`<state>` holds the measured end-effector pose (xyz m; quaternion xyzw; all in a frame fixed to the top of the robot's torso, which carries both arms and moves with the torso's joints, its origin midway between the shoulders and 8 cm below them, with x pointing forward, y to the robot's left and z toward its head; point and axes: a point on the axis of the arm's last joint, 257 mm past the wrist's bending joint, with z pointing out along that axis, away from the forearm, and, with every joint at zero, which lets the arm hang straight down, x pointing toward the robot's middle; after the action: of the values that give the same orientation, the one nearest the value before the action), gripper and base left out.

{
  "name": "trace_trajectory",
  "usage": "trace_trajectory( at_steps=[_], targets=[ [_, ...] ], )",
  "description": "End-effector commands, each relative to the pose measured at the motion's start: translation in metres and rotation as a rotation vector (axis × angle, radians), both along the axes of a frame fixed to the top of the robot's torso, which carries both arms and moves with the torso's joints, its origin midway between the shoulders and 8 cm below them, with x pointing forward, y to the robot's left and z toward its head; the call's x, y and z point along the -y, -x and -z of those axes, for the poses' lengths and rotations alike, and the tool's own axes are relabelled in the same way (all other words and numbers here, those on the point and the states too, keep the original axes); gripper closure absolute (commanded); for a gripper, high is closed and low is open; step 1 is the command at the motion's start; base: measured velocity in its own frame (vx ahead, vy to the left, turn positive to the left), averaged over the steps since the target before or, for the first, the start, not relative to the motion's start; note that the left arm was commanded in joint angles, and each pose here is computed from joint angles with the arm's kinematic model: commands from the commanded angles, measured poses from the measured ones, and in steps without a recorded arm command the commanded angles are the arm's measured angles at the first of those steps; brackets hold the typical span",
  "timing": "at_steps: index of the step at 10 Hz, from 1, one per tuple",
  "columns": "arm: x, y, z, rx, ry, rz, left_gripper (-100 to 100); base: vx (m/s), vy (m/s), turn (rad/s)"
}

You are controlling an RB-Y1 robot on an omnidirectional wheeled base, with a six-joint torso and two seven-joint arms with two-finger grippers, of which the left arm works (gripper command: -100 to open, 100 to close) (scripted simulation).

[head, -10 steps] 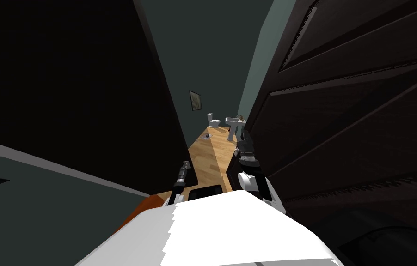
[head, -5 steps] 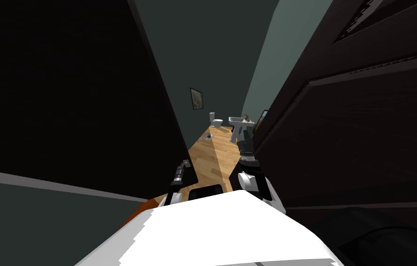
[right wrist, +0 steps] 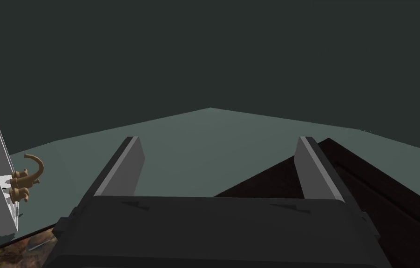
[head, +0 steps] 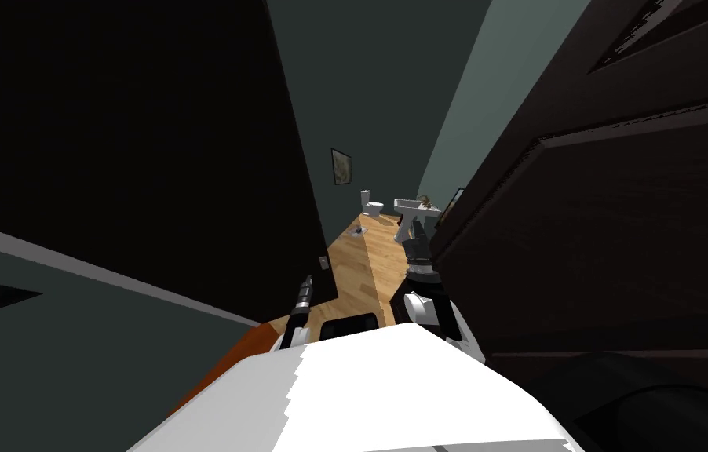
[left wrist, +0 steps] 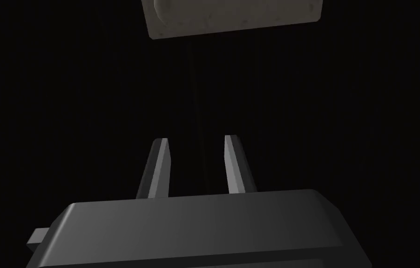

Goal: Push the door open

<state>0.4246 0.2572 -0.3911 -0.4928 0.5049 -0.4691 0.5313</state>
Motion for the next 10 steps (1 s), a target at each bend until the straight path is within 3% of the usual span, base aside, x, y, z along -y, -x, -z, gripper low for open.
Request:
trace_trajectory(
  at_steps=[1,5,7,10],
  targets=[
    [0.016,0.001,0.002,-0.002,0.019,0.000,-100,-0.233,-0.046,0.112],
    [0.047,0.000,0.000,-0.001,0.074,-0.004,-100,-0.129,-0.079,0.044],
    [0.029,-0.001,0.001,-0.002,0.038,-0.003,-100,0.045,-0.005,0.000],
    [0.014,-0.001,0.001,0.001,0.010,-0.006,-100,0.224,0.072,-0.023]
  ],
)
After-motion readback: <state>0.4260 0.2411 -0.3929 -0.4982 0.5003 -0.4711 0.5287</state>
